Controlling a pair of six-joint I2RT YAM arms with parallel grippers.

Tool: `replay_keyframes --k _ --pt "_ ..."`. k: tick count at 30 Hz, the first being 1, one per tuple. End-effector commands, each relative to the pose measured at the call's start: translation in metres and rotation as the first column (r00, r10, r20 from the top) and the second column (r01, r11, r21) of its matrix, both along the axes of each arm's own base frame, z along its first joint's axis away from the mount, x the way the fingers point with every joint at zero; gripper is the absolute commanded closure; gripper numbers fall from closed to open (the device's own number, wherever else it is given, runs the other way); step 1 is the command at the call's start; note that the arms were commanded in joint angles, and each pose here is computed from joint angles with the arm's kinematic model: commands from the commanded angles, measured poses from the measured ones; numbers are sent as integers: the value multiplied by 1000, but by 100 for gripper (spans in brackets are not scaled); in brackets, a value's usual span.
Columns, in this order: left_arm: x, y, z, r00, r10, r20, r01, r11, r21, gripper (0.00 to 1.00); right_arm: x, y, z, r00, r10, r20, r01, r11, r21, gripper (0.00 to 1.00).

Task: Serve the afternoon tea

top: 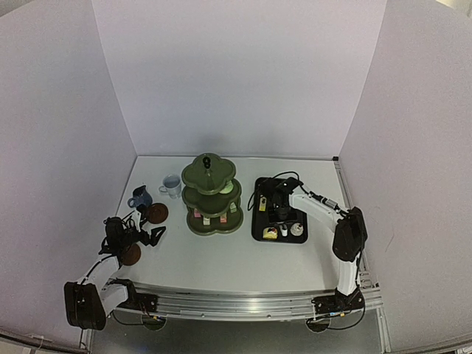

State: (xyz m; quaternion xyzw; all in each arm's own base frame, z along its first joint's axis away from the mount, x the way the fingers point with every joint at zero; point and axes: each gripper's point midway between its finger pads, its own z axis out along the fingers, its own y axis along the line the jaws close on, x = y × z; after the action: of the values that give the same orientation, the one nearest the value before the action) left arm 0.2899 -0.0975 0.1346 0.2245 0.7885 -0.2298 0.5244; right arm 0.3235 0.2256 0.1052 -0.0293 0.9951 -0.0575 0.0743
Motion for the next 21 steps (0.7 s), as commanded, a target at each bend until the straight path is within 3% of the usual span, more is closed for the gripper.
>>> replay_keyframes --k 1,21 --pt "4 0 9 999 1 45 -2 1000 8 0 10 -1 9 998 -44 48 45 999 -17 72" --pt "4 1 7 999 6 45 -6 1000 10 0 40 -11 -6 991 -89 101 97 992 -81 74"
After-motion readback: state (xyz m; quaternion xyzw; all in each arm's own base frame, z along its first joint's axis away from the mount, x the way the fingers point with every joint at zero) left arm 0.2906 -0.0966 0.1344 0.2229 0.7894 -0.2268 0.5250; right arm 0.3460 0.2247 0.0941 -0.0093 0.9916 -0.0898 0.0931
